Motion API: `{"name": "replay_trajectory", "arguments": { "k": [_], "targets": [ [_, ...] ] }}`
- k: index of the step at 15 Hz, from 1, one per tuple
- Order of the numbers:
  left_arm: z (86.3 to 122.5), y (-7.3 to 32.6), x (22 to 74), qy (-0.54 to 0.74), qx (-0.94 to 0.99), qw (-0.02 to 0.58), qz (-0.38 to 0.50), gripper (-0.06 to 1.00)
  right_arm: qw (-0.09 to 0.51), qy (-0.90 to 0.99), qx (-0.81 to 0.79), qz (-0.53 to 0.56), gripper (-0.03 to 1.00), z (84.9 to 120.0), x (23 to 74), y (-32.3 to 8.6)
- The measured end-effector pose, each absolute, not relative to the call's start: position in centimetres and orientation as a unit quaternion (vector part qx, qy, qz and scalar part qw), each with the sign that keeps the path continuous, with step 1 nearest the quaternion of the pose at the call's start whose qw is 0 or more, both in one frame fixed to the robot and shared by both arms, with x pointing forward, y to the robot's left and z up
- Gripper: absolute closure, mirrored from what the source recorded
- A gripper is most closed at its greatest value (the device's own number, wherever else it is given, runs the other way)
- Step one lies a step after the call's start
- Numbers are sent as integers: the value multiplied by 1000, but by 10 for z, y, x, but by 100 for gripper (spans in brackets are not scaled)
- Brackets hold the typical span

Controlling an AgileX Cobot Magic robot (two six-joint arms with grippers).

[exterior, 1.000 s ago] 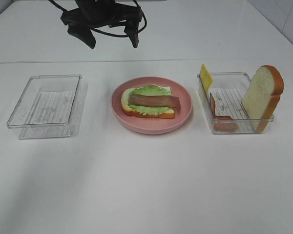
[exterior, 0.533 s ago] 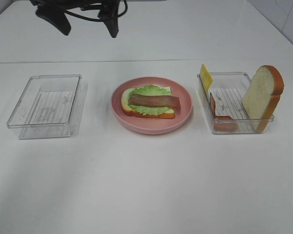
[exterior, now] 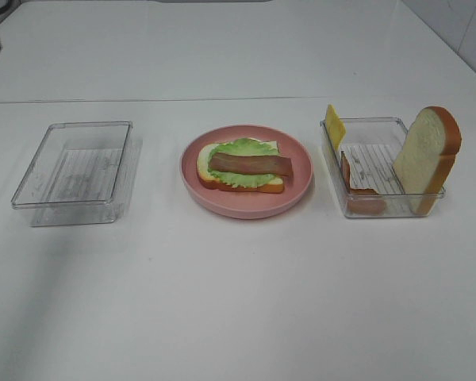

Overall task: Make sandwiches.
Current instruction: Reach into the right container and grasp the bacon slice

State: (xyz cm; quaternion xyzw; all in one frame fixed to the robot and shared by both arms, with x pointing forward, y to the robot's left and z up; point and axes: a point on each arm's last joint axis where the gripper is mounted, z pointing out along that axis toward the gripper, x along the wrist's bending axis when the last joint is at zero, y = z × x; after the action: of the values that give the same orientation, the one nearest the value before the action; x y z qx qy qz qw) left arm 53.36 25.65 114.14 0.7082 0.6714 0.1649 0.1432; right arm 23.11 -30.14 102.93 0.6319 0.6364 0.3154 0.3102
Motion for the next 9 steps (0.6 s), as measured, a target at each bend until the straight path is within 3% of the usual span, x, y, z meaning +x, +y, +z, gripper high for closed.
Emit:
{"name": "replay_trajectory", "arguments": {
  "k": [5, 9],
  "targets": [
    [1136, 291, 434, 695, 680, 144, 183, -3, 310, 636, 632, 315, 12, 1029, 231, -301],
    [1129, 299, 357, 687, 667, 188, 219, -3, 310, 636, 632, 315, 12, 1029, 231, -301]
  ]
}}
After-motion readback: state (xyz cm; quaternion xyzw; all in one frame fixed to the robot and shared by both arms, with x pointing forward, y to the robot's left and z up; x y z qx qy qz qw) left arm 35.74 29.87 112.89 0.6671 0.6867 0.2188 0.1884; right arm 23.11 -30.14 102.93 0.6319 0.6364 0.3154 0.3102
